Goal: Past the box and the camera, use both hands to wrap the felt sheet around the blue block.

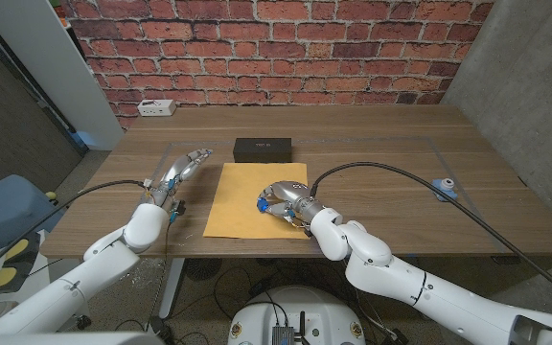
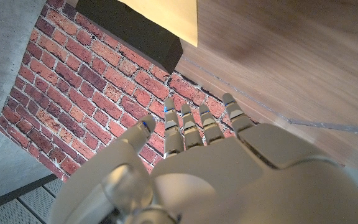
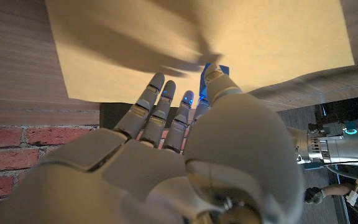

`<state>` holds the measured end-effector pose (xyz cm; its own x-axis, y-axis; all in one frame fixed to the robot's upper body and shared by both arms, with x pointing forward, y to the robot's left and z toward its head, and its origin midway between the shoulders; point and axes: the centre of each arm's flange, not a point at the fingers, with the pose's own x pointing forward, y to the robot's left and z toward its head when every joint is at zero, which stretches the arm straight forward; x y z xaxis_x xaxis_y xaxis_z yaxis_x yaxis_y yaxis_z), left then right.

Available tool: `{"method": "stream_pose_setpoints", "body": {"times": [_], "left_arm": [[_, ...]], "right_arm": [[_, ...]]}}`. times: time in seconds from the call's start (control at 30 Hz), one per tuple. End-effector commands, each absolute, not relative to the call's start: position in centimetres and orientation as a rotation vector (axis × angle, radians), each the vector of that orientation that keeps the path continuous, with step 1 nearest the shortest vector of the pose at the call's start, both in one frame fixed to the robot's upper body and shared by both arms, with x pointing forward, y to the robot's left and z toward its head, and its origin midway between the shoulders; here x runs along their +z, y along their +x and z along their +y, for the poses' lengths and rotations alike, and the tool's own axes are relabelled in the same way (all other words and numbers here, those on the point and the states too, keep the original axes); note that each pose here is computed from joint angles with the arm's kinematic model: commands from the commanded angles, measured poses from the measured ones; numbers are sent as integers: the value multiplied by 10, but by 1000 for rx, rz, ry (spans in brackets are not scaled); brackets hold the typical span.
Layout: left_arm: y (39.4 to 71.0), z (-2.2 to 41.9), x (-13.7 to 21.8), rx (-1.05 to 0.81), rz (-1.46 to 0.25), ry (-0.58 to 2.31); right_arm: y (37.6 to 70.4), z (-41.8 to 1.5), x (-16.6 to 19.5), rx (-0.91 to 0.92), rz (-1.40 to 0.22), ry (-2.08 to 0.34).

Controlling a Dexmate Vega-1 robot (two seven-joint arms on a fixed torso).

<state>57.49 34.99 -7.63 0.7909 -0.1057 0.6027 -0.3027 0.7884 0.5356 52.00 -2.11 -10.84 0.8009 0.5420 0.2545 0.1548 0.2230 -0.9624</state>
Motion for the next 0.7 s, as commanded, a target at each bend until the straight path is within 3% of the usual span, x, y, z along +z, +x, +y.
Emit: {"method": "stream_pose_setpoints", "body": {"times": [0.03,0.7], "left_arm": [[578,350,-76,103,-666,665],[575,351,-79,80,-666,679]], "right_arm": [[515,-25,-108,276,-599,-1351],[496,-35,-109,236,-541,-1327]]}}
